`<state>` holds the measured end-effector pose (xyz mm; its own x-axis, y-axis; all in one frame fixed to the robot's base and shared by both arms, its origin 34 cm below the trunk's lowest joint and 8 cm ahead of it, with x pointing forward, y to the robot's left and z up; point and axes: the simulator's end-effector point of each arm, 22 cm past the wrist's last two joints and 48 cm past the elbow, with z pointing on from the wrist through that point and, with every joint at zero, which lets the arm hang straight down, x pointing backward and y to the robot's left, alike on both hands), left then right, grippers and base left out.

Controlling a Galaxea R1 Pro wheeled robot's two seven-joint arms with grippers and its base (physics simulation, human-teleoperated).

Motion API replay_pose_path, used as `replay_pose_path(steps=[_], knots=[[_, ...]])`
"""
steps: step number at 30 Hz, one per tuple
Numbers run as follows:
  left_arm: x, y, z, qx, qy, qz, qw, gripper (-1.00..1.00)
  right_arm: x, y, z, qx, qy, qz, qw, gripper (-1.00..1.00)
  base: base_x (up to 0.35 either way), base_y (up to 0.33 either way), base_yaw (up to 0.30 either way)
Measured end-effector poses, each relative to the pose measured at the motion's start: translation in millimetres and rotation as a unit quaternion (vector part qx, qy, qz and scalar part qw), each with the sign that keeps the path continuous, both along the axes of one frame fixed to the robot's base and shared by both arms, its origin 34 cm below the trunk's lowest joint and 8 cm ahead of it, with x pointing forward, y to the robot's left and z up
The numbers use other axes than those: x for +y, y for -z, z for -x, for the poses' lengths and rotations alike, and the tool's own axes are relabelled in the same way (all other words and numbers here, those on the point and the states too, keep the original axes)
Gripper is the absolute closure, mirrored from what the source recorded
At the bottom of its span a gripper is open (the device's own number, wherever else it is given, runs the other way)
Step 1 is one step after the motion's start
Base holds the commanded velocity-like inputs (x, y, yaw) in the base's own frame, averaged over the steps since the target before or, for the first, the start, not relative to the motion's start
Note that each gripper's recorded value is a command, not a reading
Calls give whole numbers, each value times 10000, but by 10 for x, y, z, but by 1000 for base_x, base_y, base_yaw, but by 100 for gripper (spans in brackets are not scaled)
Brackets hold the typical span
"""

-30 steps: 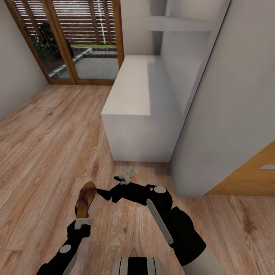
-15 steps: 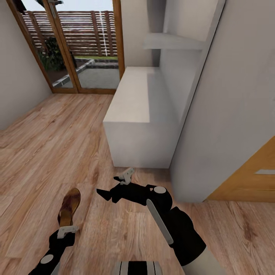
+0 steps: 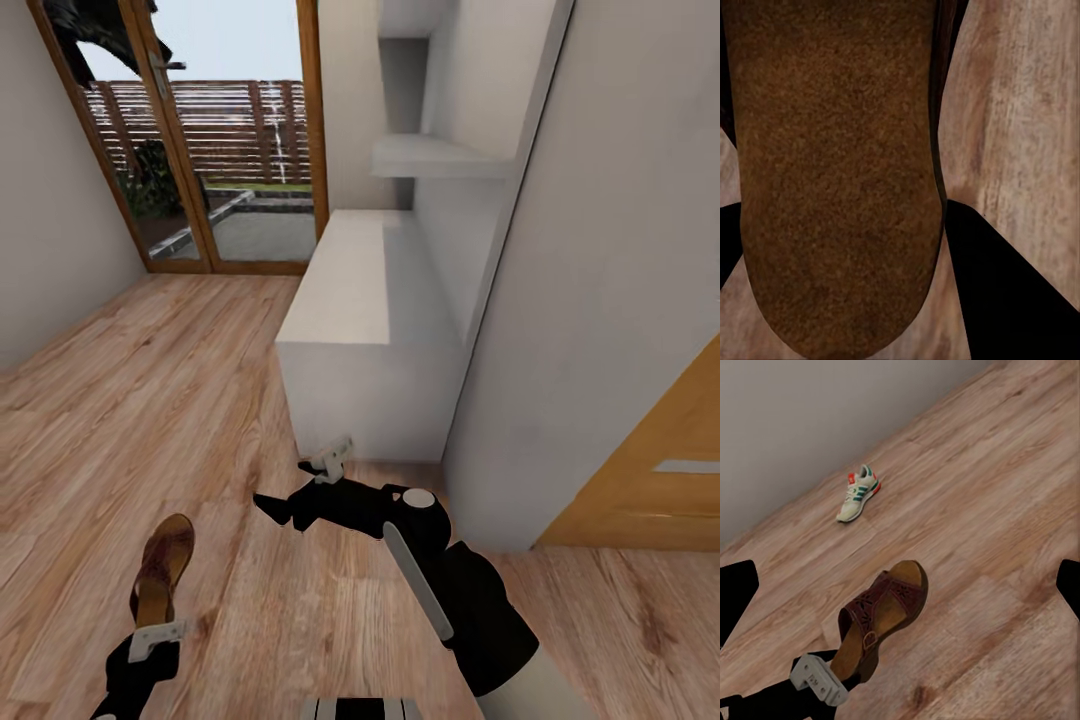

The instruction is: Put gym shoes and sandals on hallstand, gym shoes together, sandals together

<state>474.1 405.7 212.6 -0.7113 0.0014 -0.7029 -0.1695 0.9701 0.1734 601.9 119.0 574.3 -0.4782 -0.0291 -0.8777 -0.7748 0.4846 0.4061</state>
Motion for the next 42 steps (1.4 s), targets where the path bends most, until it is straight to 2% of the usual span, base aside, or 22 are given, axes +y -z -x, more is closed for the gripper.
replay_pose_path(steps=[5, 20, 23, 29, 42], knots=[[2, -107, -26, -93, -59, 35, 9999, 100, 2, -164, -8, -146, 8, -24, 9999, -100, 0, 0, 0], [11, -521, -151, -187, -82, 42, 9998, 100, 7, -617, -80, -278, 2, -28, 9996, -100, 0, 0, 0], [-6, -515, -11, -94, -82, 55, 9999, 100, 9, -682, -87, -298, -4, -28, 9996, -100, 0, 0, 0], [-51, -520, 53, -107, -64, 76, 9999, 100, 13, -727, -74, -343, -12, -27, 9994, -100, 0, 16, 0], [-73, -585, 8, -198, -65, 95, 9997, 100, 14, -812, -55, -430, -10, -15, 9991, -100, 22, 270, 0]])
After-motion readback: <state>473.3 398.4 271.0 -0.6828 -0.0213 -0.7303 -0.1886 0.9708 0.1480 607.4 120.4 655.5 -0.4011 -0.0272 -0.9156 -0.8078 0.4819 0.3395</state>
